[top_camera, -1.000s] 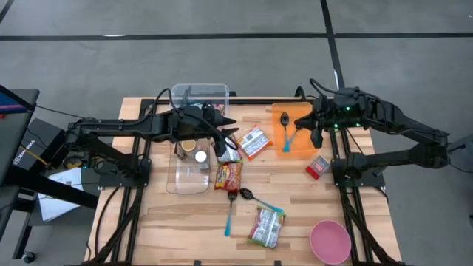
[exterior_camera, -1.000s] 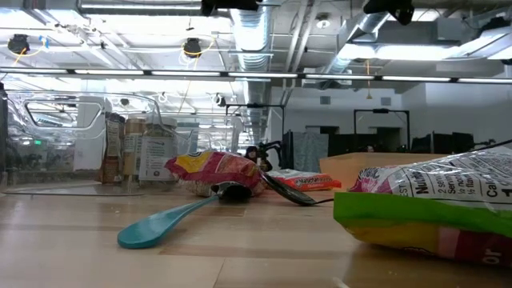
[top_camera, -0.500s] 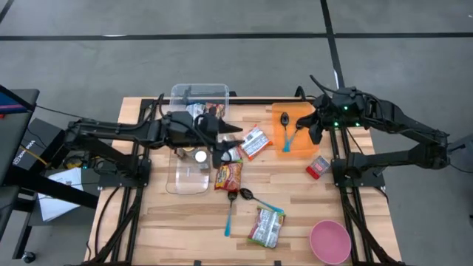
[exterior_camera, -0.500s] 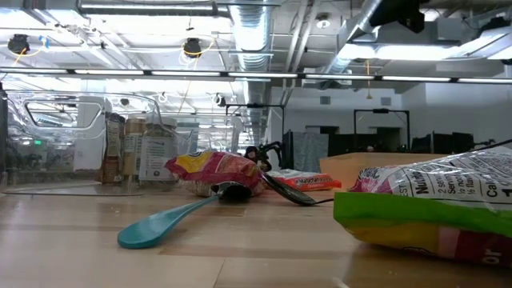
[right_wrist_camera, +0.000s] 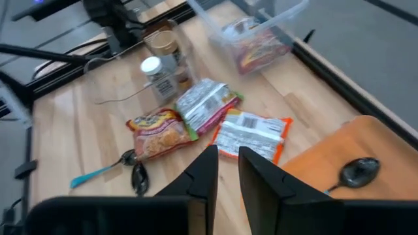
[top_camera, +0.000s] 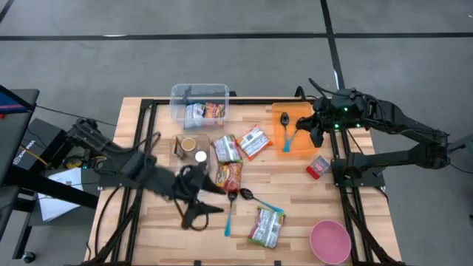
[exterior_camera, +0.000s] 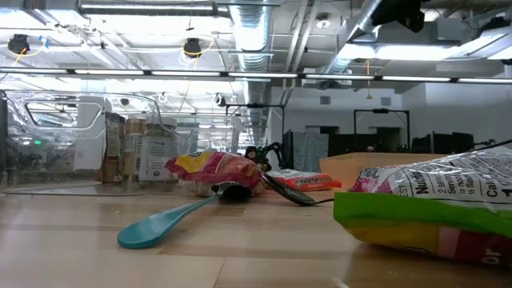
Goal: Pick & Place Food Item
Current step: Put the blue spoon into the orange container
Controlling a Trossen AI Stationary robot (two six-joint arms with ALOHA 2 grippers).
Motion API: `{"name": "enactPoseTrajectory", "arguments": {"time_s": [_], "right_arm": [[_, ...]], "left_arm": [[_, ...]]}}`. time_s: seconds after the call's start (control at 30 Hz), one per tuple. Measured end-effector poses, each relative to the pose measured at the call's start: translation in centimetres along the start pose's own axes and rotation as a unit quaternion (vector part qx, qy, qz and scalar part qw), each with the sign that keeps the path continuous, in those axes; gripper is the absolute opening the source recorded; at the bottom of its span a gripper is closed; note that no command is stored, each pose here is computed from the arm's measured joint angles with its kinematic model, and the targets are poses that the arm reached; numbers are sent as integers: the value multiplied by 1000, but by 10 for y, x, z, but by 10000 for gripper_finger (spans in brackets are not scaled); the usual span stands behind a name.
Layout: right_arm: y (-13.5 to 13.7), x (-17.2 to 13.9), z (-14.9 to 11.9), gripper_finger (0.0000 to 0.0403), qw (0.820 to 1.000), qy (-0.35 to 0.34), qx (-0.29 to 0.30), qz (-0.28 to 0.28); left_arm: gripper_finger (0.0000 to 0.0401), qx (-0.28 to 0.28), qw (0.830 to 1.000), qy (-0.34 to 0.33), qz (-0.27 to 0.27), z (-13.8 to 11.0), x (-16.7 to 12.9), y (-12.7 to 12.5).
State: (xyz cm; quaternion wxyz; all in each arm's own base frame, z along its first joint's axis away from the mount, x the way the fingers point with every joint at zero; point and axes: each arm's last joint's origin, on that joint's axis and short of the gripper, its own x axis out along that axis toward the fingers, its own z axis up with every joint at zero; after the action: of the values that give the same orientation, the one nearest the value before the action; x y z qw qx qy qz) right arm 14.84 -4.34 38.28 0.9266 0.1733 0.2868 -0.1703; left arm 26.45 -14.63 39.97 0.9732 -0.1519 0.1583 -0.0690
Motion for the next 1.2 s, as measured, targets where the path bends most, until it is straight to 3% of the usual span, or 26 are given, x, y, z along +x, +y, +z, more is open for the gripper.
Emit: {"name": "enactPoseTrajectory", "arguments": {"time_s": [0.13,0.23,0.37,0.57,0.7,0.8,1.03,1.2], "right_arm": [[1,0,0,56,1000,6,-4,19],[1,0,-1,56,1000,7,-9,23],[2,0,-1,56,999,9,-31,36],[3,0,-1,56,997,13,-51,60],[3,0,-1,56,996,13,-62,61],[3,0,-1,56,996,13,-62,61],[4,0,-1,56,995,15,-62,72],[5,0,-1,56,995,18,-62,82]], "left_arm": [[228,-51,995,67,46,-11,11,-26],[228,-97,983,150,51,-30,25,-43],[228,-188,951,236,68,-73,48,-67],[227,-345,891,254,150,-130,85,-85],[217,-398,871,226,178,-147,124,-71],[203,-414,858,214,214,-152,148,-46],[168,-466,773,202,381,-151,167,27],[155,-483,763,182,389,-146,178,48]]}}
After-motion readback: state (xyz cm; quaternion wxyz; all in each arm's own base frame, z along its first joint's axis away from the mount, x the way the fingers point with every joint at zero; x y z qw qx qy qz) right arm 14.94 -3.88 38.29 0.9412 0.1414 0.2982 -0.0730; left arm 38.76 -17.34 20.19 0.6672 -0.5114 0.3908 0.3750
